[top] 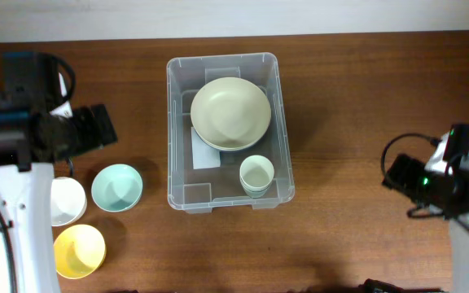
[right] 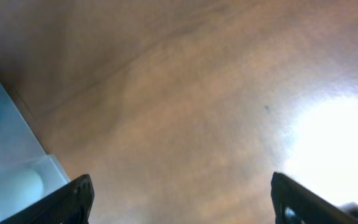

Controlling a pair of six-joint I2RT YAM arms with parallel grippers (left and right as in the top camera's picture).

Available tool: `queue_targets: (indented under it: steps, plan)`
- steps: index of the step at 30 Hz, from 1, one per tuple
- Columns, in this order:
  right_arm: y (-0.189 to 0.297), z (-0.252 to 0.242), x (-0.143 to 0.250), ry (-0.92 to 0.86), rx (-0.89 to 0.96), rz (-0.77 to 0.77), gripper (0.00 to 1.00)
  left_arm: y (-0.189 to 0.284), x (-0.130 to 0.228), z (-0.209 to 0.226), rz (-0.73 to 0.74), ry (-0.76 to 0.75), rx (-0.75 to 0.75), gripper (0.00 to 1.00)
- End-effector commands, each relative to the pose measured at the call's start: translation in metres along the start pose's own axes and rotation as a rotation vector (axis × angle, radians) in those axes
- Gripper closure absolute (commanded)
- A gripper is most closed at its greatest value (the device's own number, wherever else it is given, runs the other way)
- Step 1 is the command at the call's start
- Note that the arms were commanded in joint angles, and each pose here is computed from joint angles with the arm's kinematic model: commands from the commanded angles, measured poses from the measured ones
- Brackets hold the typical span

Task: Pack container
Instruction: 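Grasp the mint-green bowl rim with the left gripper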

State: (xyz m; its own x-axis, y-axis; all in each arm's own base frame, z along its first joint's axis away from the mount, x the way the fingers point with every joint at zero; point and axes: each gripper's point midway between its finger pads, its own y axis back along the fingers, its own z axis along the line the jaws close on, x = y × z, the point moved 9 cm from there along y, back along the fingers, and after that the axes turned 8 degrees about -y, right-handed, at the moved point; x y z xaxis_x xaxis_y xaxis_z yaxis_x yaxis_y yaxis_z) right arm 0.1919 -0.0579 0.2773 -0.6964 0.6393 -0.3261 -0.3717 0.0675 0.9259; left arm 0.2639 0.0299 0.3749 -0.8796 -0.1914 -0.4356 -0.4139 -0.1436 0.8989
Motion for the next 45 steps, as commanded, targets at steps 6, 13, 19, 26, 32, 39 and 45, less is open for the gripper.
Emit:
queue_targets:
  steps: [6,13,19,26,32,39,45]
  plan:
    - [0.038,-0.003,0.046,0.088,0.008,-0.023,0.07,-0.060,0.057,-0.006,0.160,-0.010,0.056,0.01]
    - [0.034,0.007,0.044,0.133,-0.010,-0.015,0.06,-0.120,0.059,-0.022,0.194,0.024,0.156,0.00]
    - [0.016,0.013,0.035,0.137,0.030,0.057,0.04,-0.157,0.055,-0.028,0.298,0.070,0.160,0.01]
    - [-0.012,0.023,0.021,0.140,0.074,0.137,0.04,-0.208,0.062,-0.035,0.449,0.078,0.147,0.01]
    - [-0.025,0.027,0.015,0.145,0.087,0.160,0.04,-0.233,0.064,-0.037,0.488,0.077,0.138,0.01]
    - [-0.027,0.028,0.014,0.148,0.087,0.161,0.04,-0.250,0.060,-0.038,0.467,0.073,0.119,0.37]
    - [-0.027,0.028,0.013,0.148,0.086,0.160,0.04,-0.257,0.062,-0.035,0.473,0.063,0.077,0.41]
